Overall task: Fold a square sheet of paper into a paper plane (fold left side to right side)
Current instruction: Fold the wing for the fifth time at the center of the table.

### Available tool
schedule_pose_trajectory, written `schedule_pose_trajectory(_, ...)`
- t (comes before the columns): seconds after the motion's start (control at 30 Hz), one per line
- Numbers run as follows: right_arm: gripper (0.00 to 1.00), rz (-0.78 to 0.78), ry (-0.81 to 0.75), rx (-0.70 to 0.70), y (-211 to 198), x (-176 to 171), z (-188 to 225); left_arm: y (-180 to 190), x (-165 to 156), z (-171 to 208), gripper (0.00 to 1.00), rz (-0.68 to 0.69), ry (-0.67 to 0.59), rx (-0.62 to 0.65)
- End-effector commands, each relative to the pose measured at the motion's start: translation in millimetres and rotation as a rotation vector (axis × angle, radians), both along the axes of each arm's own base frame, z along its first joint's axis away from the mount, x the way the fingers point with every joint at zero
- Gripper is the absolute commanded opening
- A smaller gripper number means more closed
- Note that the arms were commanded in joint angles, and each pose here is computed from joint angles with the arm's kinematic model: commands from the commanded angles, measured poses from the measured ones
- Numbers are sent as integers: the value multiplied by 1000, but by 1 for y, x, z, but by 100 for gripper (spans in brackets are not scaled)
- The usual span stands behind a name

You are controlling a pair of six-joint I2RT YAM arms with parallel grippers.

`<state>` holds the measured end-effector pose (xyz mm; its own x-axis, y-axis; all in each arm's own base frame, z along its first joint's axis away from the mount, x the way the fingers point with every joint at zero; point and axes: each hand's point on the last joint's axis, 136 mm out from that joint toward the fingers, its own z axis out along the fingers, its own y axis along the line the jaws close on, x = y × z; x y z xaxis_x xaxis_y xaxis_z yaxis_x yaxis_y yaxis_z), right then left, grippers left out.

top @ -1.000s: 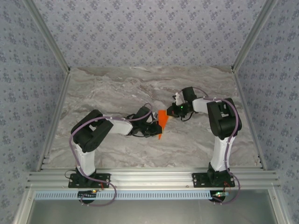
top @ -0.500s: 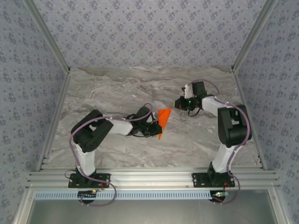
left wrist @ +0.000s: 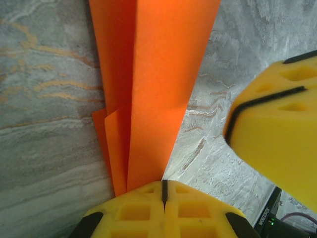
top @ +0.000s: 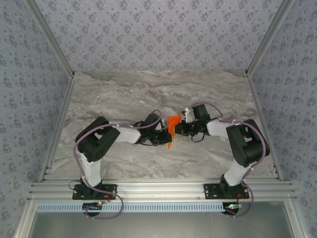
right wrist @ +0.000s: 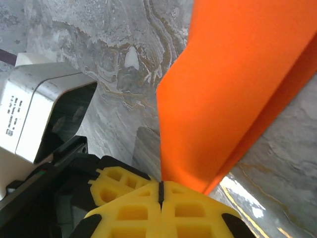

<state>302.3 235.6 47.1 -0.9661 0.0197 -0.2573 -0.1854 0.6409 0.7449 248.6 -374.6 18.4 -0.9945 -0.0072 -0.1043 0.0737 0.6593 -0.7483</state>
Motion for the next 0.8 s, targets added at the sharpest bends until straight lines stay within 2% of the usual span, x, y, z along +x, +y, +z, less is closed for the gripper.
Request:
schedule_pose_trajectory(0.0, 0, -2, 11, 26, 9, 4, -3, 33, -43, -59, 0, -12, 174, 204)
schedule_pose_trajectory(0.43, 0, 30, 59, -59, 13, -8, -31, 34, -43, -60, 0, -11, 178, 208)
schedule_pose_trajectory(0.77, 0, 29, 14, -169, -10, 18, -44, 39, -47, -69, 0, 3, 218, 226)
